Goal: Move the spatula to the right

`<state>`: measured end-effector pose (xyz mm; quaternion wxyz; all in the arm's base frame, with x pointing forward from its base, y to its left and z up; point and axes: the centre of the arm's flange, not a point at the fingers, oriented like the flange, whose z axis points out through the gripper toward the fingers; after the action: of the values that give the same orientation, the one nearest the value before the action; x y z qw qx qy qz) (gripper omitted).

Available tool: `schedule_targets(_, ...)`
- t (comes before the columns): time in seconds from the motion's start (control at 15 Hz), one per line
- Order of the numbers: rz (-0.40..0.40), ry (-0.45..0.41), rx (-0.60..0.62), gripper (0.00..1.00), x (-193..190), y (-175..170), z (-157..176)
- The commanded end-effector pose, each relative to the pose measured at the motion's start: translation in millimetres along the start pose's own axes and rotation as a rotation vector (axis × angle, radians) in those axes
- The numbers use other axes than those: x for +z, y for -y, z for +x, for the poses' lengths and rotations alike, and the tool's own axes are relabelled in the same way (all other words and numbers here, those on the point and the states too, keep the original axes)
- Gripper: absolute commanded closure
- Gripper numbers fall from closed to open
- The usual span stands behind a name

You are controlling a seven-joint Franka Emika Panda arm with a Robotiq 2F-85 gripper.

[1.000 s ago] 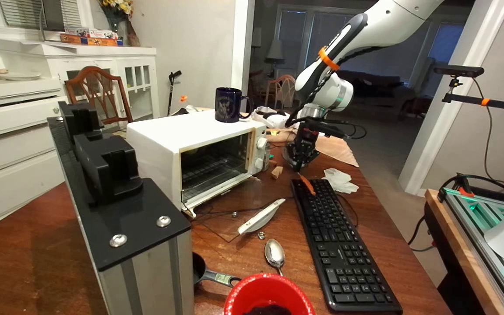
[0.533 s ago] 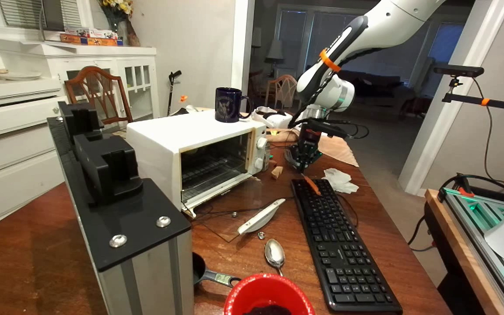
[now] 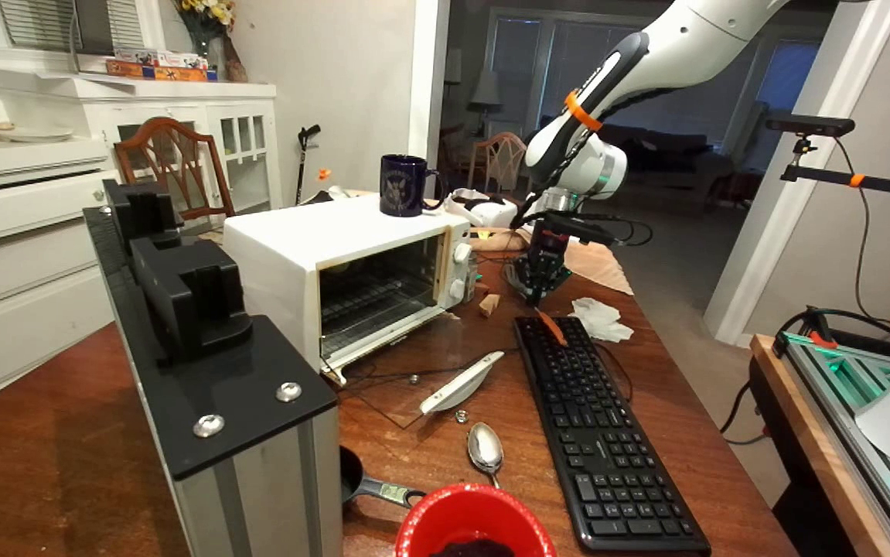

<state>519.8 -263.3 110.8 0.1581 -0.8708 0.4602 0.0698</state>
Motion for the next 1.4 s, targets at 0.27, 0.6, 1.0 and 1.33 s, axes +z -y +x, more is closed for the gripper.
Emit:
schedule_targets(0.27, -0.077, 0.037, -0.02, 0.98, 13, 2, 1)
schedule_targets(0.6, -0.128, 0.102, 0.013, 0.98, 10, 5, -1)
schedule_targets(1.0, -0.18, 0.182, 0.052, 0.98, -4, 11, 0)
schedule_targets(1.33, -0.249, 0.273, 0.038, 0.98, -16, 15, 2)
